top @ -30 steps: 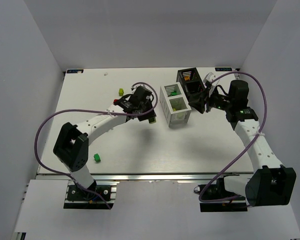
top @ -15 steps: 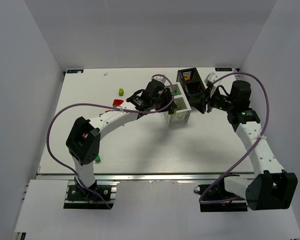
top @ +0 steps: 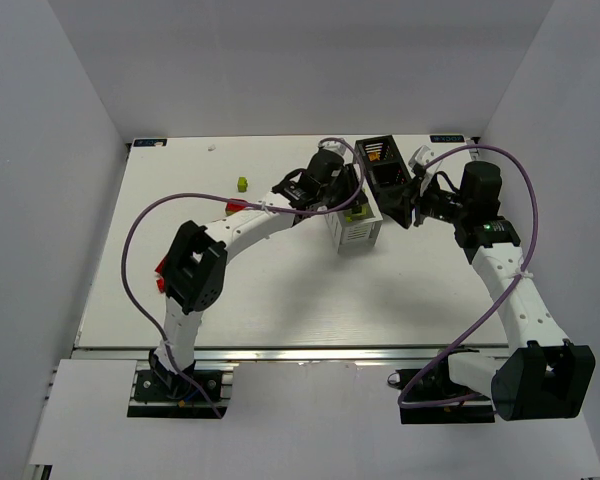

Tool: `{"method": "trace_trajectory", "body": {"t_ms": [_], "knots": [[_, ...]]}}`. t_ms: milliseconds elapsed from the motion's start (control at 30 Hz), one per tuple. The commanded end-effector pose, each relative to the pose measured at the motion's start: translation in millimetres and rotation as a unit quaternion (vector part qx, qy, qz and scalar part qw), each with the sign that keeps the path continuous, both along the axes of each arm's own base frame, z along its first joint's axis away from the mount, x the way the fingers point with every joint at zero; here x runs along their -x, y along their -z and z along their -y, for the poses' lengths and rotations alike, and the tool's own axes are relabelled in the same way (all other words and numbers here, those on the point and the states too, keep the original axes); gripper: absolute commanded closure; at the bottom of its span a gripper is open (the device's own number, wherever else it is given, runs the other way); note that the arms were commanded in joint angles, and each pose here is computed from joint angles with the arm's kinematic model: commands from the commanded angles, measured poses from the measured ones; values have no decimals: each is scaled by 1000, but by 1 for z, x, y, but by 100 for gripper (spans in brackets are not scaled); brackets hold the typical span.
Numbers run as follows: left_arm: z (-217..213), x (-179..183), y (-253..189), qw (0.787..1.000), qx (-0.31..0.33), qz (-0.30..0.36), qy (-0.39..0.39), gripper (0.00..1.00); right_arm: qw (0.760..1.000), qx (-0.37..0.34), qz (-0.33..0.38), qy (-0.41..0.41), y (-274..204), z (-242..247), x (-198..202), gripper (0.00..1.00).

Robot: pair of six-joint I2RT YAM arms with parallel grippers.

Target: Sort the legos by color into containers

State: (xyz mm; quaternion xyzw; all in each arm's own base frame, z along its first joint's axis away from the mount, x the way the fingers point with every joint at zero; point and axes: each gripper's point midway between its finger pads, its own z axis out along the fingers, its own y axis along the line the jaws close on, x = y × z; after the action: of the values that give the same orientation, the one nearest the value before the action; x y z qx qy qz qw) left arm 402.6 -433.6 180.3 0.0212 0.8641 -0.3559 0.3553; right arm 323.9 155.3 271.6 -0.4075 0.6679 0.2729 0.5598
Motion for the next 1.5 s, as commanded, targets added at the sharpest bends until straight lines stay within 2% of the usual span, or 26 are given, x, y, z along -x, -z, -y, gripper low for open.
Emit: {"method": "trace_trajectory", "body": {"t_ms": [0, 267, 600, 767, 800, 867, 900, 933, 1000, 1033, 1067, 1100, 1133, 1167, 1200, 1233, 1267, 1300, 1367, 1467], "knots": [[9, -6, -24, 999, 17, 27, 7, 60, 1000, 1, 22, 2, -16, 3, -1, 49], [7, -11, -28, 999, 12, 38, 1, 41, 1000, 1, 19, -1, -16, 2, -2, 48], [5, -11, -35, 999, 12, 46, 0, 41, 1000, 1, 17, 0, -14, 2, -4, 48], [-16, -16, -64, 996, -12, 89, -28, 42, 1000, 7, 19, -3, -13, 3, -3, 48], [-25, -15, -82, 994, -9, 104, -37, 44, 1000, 9, 20, -7, -12, 2, -2, 48], [-49, -17, -82, 992, -31, 108, -65, 46, 999, 12, 21, -38, -8, -2, 6, 46], [-62, -12, -101, 990, -22, 120, -77, 49, 998, 14, 23, -52, -7, -5, 10, 45], [-79, -14, -103, 988, -25, 119, -93, 52, 997, 11, 24, -79, -6, -10, 18, 44], [-110, -6, -80, 987, -46, 94, -120, 55, 993, 22, 32, -111, 0, -15, 26, 40], [-135, -2, -98, 984, -33, 102, -142, 56, 991, 27, 34, -128, 2, -21, 31, 38], [-153, 9, -69, 984, -50, 73, -153, 57, 989, 40, 33, -141, 10, -24, 33, 37], [-169, 14, -65, 983, -49, 65, -167, 57, 987, 46, 31, -150, 13, -28, 35, 37], [-194, 21, -80, 978, -33, 74, -190, 56, 984, 54, 36, -166, 11, -38, 38, 36], [-209, 29, -74, 976, -33, 61, -205, 54, 981, 64, 35, -178, 18, -44, 36, 35], [-232, 38, -47, 972, -52, 38, -225, 49, 979, 71, 24, -190, 23, -50, 40, 35], [-245, 46, -44, 969, -54, 33, -239, 43, 975, 82, 32, -205, 21, -63, 42, 33], [-260, 60, -52, 965, -48, 34, -255, 31, 972, 92, 24, -216, 30, -70, 40, 30], [-275, 69, -37, 959, -67, 24, -274, 27, 968, 102, 33, -228, 33, -77, 40, 28], [-295, 87, -39, 951, -68, 22, -299, 17, 963, 119, 40, -240, 35, -96, 36, 28], [-313, 105, -26, 942, -79, 8, -326, 16, 968, 117, 35, -220, 28, -121, 15, 28]]}}
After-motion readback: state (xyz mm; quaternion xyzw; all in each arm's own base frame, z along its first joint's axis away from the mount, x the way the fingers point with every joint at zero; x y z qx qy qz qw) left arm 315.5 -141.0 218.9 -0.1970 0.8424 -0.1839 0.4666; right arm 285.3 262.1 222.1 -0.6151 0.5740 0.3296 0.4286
